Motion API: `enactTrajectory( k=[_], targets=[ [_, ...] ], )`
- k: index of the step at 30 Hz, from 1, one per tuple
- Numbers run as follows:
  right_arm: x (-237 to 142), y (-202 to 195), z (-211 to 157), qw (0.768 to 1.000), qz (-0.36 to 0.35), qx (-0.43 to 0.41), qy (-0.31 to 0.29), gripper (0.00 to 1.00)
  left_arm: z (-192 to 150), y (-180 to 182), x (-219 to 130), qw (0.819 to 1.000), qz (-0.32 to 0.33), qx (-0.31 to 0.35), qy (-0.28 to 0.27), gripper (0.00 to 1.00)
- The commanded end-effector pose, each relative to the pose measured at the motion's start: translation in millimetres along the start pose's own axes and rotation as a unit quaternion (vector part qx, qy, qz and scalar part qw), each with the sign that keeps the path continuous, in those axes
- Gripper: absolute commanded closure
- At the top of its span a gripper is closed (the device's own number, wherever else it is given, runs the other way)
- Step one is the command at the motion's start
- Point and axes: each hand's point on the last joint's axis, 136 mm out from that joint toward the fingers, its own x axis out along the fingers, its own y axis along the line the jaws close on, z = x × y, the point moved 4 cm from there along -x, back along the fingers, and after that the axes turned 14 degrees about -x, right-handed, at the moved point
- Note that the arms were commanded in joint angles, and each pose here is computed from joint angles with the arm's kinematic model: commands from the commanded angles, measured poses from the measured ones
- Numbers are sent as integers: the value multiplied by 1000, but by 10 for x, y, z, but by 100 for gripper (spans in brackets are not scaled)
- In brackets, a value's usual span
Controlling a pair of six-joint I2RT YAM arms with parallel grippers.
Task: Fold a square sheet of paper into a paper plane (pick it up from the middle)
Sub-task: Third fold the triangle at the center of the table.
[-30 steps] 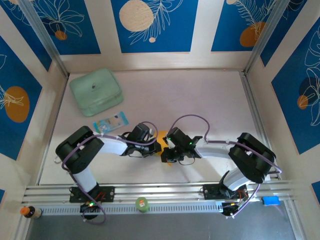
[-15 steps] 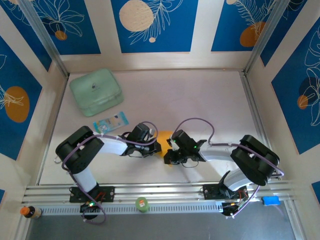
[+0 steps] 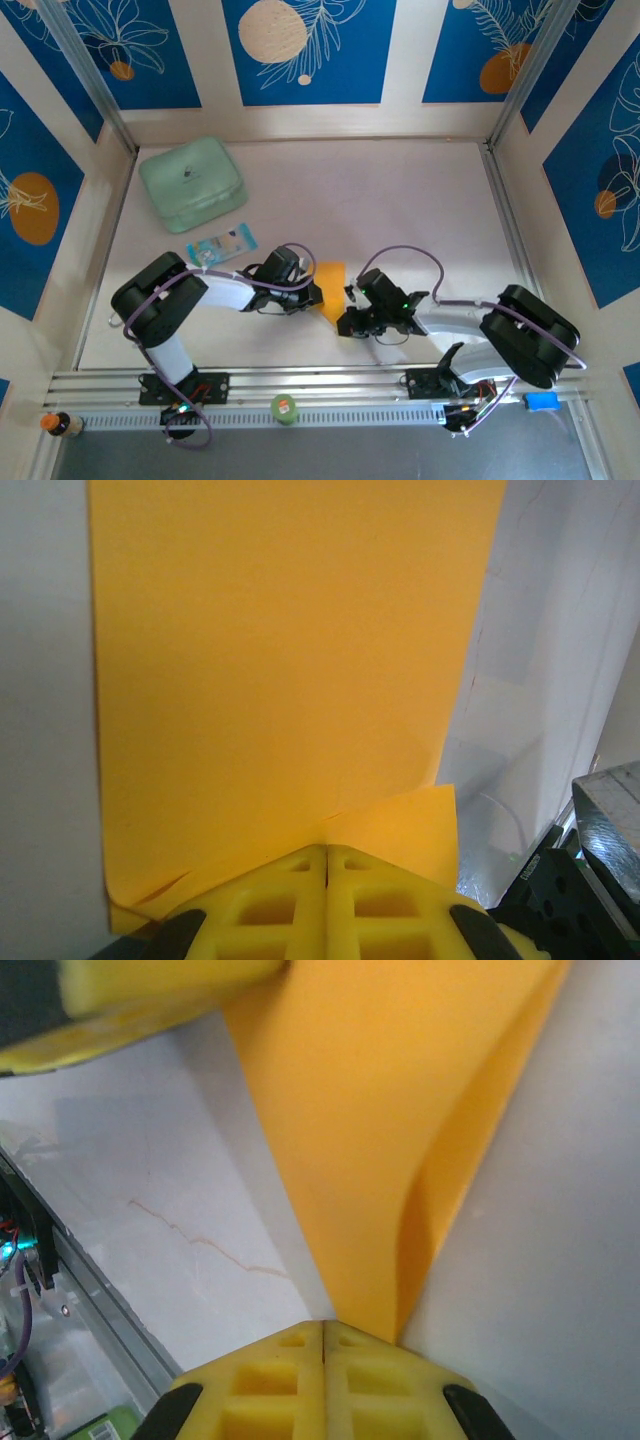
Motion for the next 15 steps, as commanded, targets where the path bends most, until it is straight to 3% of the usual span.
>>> enactTrajectory(
  k=[1,8,15],
  targets=[
    [-65,-32,-151,999,5,26,23,95,-14,266,9,998,54,-23,-12,100],
    [-299,295,139,999,43,-4,-5,95,-3,235,-21,998,54,-15,-19,100],
    [-107,285,460,999,35,3,4,96,0,226,-20,998,51,-14,-19,100]
  ],
)
